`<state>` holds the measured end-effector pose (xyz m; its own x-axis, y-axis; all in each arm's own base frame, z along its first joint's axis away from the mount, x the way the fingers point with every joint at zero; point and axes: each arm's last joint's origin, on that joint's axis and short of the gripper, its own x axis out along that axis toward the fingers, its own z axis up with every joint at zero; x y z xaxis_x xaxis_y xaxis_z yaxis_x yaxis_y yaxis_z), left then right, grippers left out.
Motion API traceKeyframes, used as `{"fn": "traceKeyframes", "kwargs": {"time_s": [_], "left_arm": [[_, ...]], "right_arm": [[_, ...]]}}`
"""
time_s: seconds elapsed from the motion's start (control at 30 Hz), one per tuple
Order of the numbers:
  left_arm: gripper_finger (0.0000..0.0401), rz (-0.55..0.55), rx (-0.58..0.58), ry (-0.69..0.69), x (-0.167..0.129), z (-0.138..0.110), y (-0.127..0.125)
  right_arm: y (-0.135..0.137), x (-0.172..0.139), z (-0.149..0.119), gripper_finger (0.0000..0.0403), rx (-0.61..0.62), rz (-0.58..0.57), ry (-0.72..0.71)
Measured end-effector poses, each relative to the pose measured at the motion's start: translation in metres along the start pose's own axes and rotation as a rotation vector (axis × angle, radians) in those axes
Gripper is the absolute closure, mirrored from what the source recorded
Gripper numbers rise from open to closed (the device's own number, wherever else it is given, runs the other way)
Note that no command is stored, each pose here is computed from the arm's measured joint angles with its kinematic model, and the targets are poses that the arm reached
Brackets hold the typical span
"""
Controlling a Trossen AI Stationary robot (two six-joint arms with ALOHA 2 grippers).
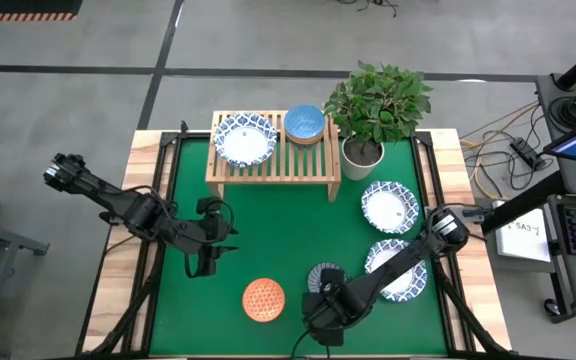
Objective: Place and stack bowls onto a shelf
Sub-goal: Stack the small blue bowl on the small light blue bowl on the shelf
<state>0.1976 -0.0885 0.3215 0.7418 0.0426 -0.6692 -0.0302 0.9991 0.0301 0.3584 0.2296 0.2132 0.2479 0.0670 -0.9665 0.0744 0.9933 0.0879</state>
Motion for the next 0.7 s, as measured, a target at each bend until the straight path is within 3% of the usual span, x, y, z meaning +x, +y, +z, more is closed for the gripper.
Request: {"fn": "traceKeyframes", "kwargs": {"time_s": [0.3,0.43,0.7], "left_arm": [[0.0243,0.043,0.021,-0.027,-0.005,0.000,0.004],[0.0243,0.045,0.027,-0.027,-0.005,0.000,0.004],[0.0243,0.041,0.031,-0.027,-0.006,0.000,0.003]], "right_arm": [[-0.010,-0.038,0.009,0.0394,0.003,0.009,-0.150],[-0.010,-0.035,0.009,0.0384,-0.009,0.001,-0.144],[-0.011,-0.013,0.009,0.0277,0.045,-0.034,-0.084]]}}
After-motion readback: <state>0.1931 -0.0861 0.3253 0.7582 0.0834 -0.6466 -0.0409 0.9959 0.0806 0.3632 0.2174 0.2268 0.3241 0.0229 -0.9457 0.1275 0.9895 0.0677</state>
